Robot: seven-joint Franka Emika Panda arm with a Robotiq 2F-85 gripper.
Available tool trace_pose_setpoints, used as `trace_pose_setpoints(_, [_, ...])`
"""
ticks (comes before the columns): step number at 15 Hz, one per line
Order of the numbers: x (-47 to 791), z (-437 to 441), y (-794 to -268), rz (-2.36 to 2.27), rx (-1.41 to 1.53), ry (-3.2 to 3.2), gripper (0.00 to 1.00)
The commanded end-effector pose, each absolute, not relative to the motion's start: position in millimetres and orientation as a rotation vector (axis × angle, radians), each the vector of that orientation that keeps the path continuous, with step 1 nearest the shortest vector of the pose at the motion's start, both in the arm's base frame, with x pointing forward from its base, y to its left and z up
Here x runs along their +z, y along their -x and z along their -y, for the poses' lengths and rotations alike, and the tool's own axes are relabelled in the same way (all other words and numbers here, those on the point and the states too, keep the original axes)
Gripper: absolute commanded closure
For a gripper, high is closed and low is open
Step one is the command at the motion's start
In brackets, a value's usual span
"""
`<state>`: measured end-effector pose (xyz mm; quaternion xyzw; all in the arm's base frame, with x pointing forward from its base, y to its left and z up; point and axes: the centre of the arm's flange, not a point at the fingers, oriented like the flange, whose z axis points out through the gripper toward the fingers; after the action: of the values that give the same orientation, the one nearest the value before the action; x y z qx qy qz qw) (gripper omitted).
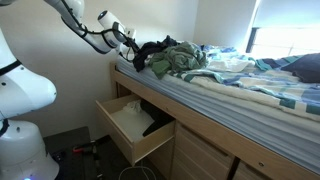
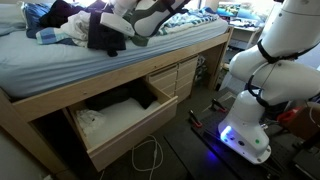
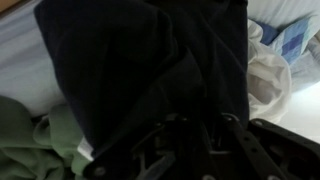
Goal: Put the black t-shirt in the drawer then close it
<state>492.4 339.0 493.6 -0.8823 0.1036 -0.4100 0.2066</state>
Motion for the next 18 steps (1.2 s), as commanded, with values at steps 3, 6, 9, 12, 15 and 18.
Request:
trace_pose_setpoints(3, [494.6,-372.2,-537.0,-0.306,-1.217,2.442,1.00])
trace_pose_setpoints(6, [521.6,-380.7,-534.1,-0.281,-1.286,2.422,1.00])
trace_pose_setpoints(9, [550.6,-388.2,-529.1,-0.256,-1.340,2.400,1.00])
trace_pose_setpoints(12, [574.2,-393.5,-519.1,-0.237,-1.362,2.398,1.00])
trace_pose_setpoints(15, [589.5,-395.1,-508.6,-0.238,-1.335,2.433,1.00])
trace_pose_setpoints(18, [605.8,-392.7,-488.2,-0.218,-1.281,2.495,1.00])
